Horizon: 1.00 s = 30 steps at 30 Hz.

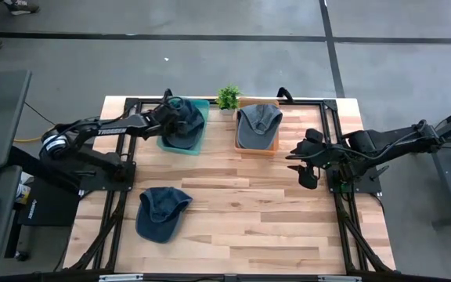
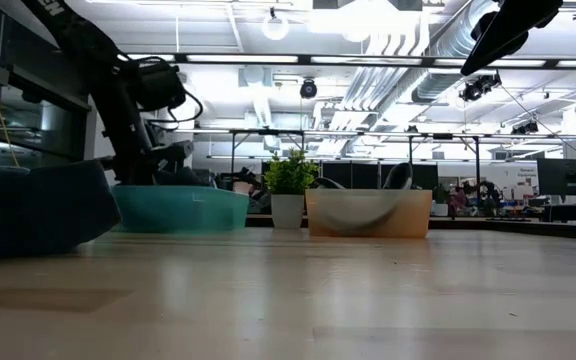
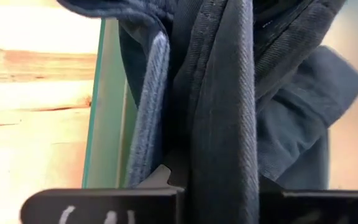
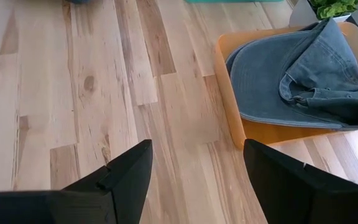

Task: Pick & Place hat
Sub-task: Put the right dark gray cap into the green bin

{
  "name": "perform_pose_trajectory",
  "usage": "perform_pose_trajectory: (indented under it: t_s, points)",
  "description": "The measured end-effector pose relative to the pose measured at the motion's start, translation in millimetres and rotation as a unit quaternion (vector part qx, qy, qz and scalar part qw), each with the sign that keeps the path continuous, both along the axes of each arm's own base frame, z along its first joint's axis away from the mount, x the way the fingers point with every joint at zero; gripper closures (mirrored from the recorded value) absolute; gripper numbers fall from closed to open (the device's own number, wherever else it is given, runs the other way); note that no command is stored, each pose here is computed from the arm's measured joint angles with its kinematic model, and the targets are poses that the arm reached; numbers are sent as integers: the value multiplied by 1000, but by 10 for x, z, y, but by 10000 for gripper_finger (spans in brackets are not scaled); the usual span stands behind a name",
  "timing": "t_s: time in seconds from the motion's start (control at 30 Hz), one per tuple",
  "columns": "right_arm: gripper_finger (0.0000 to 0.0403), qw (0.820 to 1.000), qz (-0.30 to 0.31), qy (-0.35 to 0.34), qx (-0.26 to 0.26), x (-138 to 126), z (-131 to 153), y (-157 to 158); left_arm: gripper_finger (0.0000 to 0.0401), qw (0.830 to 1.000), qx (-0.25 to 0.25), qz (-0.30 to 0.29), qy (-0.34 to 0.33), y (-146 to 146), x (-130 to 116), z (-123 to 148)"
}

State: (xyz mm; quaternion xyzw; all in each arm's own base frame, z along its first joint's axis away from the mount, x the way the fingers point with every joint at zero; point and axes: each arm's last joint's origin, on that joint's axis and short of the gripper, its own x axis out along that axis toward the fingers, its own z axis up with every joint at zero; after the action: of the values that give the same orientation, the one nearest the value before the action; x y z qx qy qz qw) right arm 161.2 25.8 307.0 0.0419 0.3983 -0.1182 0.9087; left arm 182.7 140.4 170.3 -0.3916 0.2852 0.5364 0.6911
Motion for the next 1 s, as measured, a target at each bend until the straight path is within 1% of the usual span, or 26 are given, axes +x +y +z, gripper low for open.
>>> perform_pose_trajectory:
  t_s: [0.07, 0.17, 0.27, 0.43, 0.53, 0.63, 0.77, 1.0]
  points:
    - [155, 1000, 0, 0, 0, 0, 0, 0, 375, 1000, -2, 0, 3, 2, 3, -14]
    - [155, 1000, 1, 0, -1, 0, 0, 0, 350, 1000, -3, 0, 5, 0, 1, -16]
    - [155, 1000, 1, 0, -1, 0, 0, 0, 313, 1000, -2, -8, 9, 0, 0, -17]
    - [155, 1000, 2, 1, 1, 0, -1, 1, 240, 999, 0, -27, 23, -3, -1, -12]
    - [155, 1000, 5, 2, 4, -1, -1, 3, 200, 999, -4, -29, 30, 5, 10, 42]
    - [155, 1000, 5, 2, 5, -1, -2, 4, 171, 999, -5, -37, 37, 5, 12, 138]
    - [155, 1000, 5, 2, 5, -1, -2, 4, 155, 998, -8, -40, 45, 5, 11, 256]
    - [155, 1000, 5, 2, 6, -1, -2, 4, 153, 997, -2, -41, 70, 21, 17, 425]
